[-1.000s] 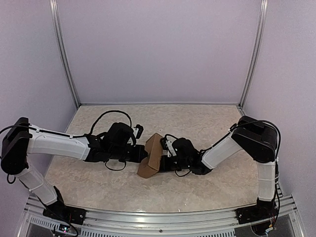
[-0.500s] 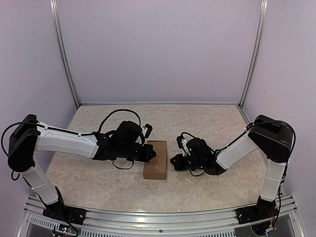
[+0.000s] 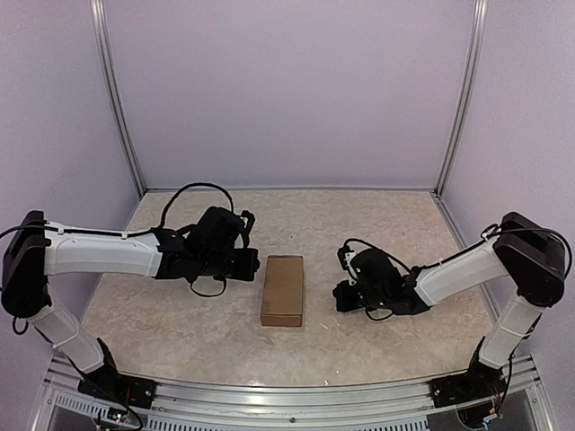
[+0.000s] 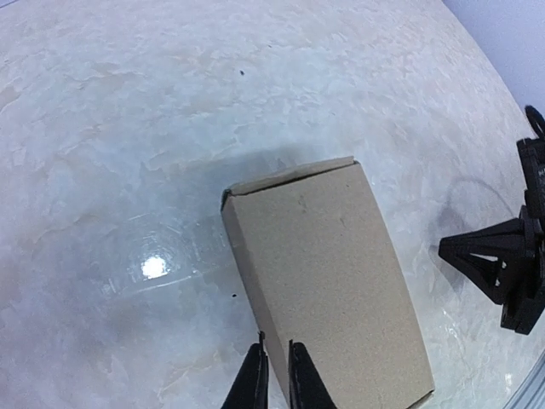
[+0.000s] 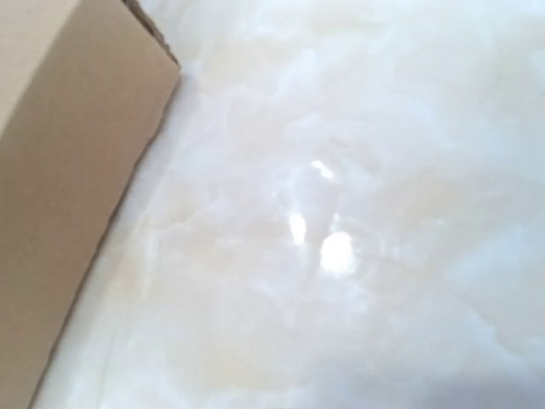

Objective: Fold the paper box

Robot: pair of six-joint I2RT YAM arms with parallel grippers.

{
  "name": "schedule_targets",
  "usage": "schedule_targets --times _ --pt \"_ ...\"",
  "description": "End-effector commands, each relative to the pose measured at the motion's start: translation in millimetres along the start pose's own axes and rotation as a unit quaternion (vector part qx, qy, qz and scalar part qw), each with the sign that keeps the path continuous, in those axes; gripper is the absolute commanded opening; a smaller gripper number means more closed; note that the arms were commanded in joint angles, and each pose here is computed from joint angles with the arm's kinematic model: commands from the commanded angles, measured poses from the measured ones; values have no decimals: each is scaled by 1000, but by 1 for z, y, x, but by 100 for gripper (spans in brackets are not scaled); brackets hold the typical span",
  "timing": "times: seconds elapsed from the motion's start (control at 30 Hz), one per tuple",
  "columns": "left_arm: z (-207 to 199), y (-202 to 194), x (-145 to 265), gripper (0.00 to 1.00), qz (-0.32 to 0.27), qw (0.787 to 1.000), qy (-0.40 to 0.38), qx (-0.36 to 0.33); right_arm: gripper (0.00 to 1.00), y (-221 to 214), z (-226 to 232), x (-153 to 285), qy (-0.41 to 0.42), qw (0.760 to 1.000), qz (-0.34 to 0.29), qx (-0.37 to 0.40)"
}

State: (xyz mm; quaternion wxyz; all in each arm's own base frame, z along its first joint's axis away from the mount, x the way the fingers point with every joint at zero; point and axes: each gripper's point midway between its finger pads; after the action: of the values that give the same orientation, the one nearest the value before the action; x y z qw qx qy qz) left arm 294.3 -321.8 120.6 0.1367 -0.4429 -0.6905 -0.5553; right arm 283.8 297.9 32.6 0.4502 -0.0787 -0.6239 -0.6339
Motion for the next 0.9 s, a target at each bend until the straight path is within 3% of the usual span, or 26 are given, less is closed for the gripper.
schedule_targets --times 0.0,0.17,0.33,0.37,0.43,0.47,0.7,0.87 --pt "32 9 24 17 -26 997 67 -13 2 7 -10 16 -26 1000 5 15" --pt "47 25 48 46 -56 995 82 -4 37 35 -6 36 -32 999 -20 28" --pt "60 42 69 93 -80 991 105 -3 68 61 -8 59 -45 997 -51 36" --pt "63 46 74 98 -85 990 109 -2 75 65 -9 63 -49 997 -56 37" --pt "68 52 83 99 -89 989 118 3 95 76 -11 73 -58 995 -69 37" --pt "70 56 88 99 -91 989 120 6 99 81 -13 79 -64 995 -71 37" --pt "87 84 130 99 -97 987 125 29 100 125 -26 125 -117 984 -132 21" --pt "105 111 170 99 -122 980 152 43 100 146 -41 147 -189 974 -122 39"
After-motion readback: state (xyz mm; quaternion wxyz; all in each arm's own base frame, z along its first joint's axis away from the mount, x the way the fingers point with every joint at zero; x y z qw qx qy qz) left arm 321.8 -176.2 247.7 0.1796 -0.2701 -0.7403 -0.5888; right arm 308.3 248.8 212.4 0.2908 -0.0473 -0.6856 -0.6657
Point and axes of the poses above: each gripper's point midway between its finger pads, its own x axis back along the fingers, its own z axis along the line the jaws close on, y = z × x, and after that the axes turned 6 degrees about x, right-handed
